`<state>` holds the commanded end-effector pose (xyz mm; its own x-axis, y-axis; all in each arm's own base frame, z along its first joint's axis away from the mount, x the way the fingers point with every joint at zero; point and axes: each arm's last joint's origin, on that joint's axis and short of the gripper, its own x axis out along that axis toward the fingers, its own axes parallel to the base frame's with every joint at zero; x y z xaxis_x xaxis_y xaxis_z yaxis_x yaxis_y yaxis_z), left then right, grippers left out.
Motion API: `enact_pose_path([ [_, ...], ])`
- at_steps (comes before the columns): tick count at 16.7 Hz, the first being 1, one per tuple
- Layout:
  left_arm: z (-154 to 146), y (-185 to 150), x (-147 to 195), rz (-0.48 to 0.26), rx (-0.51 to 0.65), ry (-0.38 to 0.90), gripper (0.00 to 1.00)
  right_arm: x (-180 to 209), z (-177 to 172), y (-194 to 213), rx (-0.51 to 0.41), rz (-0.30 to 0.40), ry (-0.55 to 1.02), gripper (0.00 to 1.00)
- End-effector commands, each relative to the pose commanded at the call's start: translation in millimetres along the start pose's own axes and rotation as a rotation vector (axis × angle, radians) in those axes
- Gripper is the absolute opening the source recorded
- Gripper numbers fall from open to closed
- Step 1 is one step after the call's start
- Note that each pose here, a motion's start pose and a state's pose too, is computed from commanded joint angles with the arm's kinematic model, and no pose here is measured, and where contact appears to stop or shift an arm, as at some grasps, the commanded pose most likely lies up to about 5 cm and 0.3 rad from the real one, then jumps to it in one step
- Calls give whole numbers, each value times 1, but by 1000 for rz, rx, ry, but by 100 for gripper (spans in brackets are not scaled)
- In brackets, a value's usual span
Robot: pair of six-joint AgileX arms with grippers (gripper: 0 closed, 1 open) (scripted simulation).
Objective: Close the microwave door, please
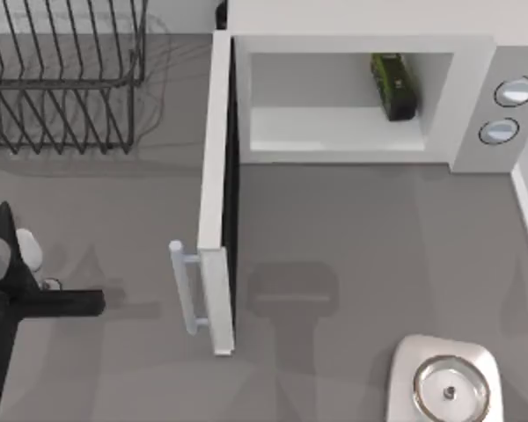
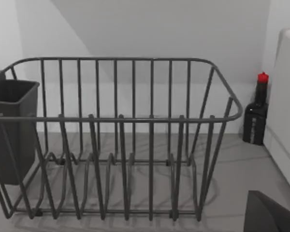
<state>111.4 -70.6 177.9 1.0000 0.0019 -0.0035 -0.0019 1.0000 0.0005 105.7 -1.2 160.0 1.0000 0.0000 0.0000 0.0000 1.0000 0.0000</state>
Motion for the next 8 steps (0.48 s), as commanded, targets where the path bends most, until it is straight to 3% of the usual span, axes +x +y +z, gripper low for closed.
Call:
enact_pose_path([
  [4,9,-6,6,-17,5,50,0,0,0,0,0,0,0,100],
  [8,28,-21,24,-50,35,226,0,0,0,0,0,0,0,100],
])
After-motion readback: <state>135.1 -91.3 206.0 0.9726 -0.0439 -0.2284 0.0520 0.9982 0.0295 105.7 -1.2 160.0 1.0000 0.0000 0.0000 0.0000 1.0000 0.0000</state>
